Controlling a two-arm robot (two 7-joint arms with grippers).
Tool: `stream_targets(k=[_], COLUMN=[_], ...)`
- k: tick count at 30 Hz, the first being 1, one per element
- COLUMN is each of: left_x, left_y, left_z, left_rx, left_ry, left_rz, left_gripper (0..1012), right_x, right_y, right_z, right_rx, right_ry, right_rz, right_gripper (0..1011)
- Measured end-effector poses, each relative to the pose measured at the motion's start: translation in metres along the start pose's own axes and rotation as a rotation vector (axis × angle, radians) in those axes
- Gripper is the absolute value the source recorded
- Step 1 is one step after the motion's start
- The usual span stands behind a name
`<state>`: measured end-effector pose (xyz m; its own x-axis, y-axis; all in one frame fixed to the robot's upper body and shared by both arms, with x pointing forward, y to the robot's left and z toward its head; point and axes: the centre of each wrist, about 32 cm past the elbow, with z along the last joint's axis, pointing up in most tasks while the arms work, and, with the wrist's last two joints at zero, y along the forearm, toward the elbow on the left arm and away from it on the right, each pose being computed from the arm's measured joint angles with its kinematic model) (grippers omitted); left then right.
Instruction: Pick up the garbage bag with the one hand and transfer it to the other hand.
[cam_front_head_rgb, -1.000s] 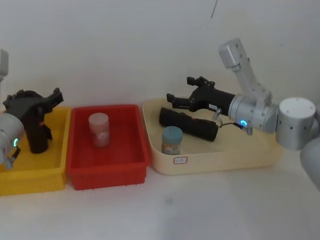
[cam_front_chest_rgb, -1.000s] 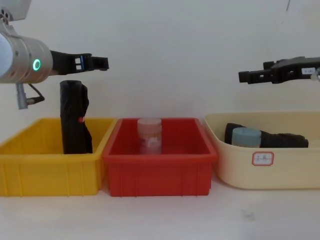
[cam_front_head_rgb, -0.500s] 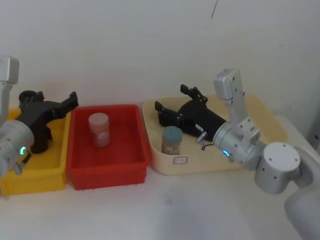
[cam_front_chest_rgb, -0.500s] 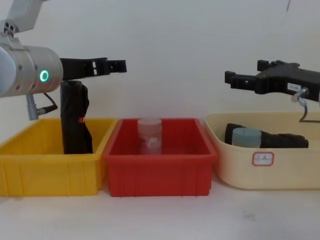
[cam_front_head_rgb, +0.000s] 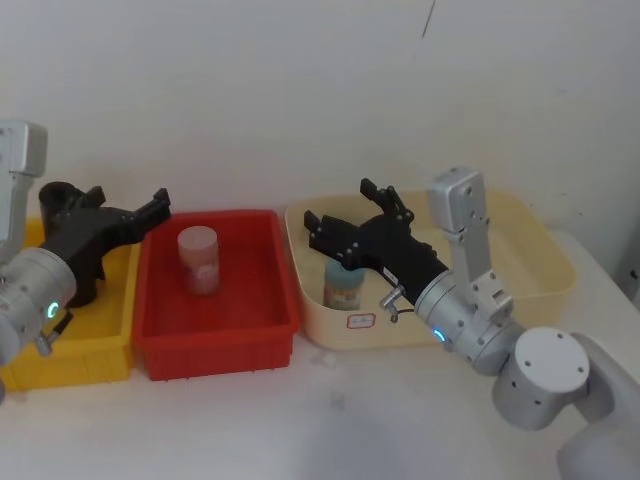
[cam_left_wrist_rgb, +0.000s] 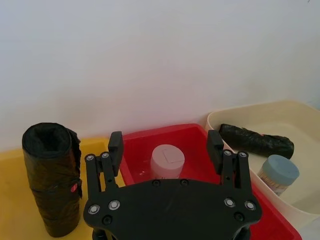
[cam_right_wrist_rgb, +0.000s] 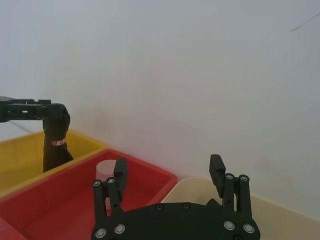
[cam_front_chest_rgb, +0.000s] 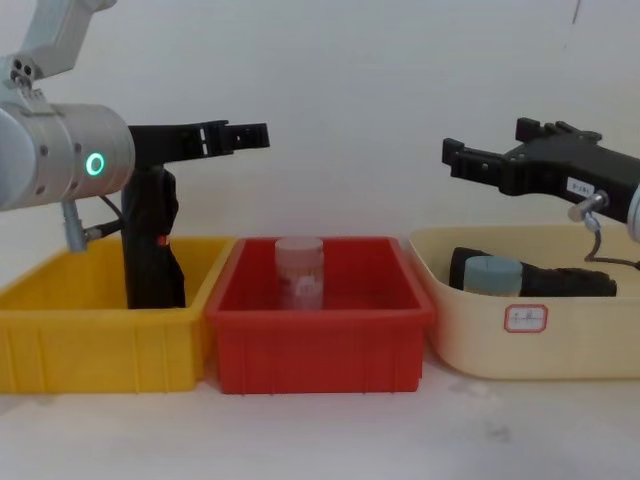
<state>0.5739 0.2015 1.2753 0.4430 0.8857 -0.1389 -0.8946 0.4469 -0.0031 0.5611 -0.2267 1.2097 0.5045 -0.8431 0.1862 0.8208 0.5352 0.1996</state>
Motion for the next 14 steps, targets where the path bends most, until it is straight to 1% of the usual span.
stream_targets(k=[6, 14], left_x=[0.0002, 0.0005], left_y=[0.0001, 0.0002], left_z=[-0.0015, -0.0025], left_rx=[-0.004, -0.006], left_ry=[0.001, 0.002], left_rz=[-0.012, -0.020], left_gripper=[1000, 1000], right_x=[-0.0061, -0.0106], right_y=[-0.0026, -0.0050], right_z=[-0.0006, -0.0017], right_rx=[0.015, 0.023], right_ry=[0.002, 0.005], right_rz=[-0.012, -0.021], right_gripper=[1001, 1002])
